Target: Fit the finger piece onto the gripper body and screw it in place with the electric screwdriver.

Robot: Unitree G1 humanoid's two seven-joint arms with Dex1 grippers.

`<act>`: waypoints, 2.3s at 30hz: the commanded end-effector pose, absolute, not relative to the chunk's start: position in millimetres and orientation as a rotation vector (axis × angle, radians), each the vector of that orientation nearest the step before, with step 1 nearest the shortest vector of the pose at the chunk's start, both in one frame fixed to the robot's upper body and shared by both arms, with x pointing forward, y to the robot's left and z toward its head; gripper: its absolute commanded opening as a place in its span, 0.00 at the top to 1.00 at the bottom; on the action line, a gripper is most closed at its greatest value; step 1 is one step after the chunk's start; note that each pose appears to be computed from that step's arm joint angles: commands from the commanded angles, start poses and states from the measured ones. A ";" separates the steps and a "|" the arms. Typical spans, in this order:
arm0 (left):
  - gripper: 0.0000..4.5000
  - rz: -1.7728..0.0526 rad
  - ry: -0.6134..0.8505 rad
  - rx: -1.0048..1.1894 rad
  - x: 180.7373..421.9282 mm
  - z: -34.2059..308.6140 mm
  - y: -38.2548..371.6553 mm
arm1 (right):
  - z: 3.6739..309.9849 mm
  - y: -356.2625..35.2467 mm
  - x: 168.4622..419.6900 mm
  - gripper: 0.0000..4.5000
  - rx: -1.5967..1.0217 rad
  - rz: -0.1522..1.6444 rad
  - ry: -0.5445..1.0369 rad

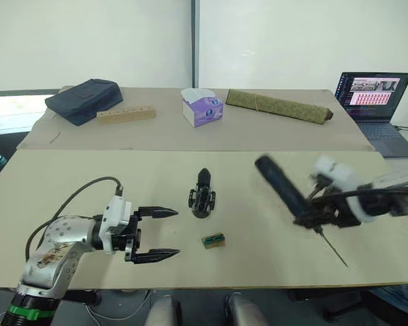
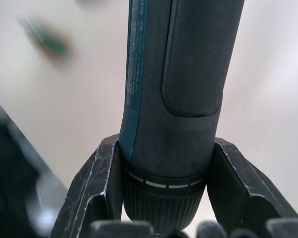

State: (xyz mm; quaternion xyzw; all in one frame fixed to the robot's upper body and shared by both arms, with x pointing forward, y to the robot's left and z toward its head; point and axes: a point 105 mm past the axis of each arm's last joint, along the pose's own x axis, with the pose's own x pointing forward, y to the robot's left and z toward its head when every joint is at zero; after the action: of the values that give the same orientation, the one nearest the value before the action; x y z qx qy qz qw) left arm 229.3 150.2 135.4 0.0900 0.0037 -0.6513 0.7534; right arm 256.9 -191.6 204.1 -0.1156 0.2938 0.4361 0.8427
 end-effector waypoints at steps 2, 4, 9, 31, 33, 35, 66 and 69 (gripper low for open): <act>0.00 -1.433 -0.004 0.249 230.3 131.9 155.6 | 238.8 -177.1 242.2 0.57 -0.103 1.014 0.309; 0.00 -1.439 0.000 0.244 231.3 127.9 153.7 | 253.0 -161.9 241.4 0.57 -0.025 1.066 0.092; 0.00 -1.420 0.042 0.253 239.7 107.4 137.3 | 265.2 -112.6 229.3 0.57 0.055 1.120 -0.310; 0.00 -1.401 0.134 0.274 252.0 48.1 80.4 | 207.2 -80.6 222.8 0.57 -0.178 1.358 -0.504; 0.00 -1.412 0.139 0.268 251.9 46.5 78.9 | 203.4 -79.7 224.2 0.57 -0.192 1.358 -0.491; 0.00 -1.416 0.140 0.268 252.1 45.9 78.3 | 201.5 -79.5 226.2 0.57 -0.200 1.351 -0.483; 0.00 -1.431 0.147 0.268 245.8 46.0 80.2 | 190.9 -74.9 230.2 0.57 -0.221 1.360 -0.434; 0.00 -1.431 0.147 0.267 246.0 46.6 79.8 | 191.1 -75.2 230.6 0.57 -0.222 1.357 -0.434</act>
State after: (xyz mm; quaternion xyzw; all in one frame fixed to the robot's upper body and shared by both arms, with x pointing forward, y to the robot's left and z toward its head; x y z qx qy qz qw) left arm 253.7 82.4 56.0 0.1290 0.0455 -0.6443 0.7525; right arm 233.4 -75.5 175.7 -0.0841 -0.1581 0.6247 0.7600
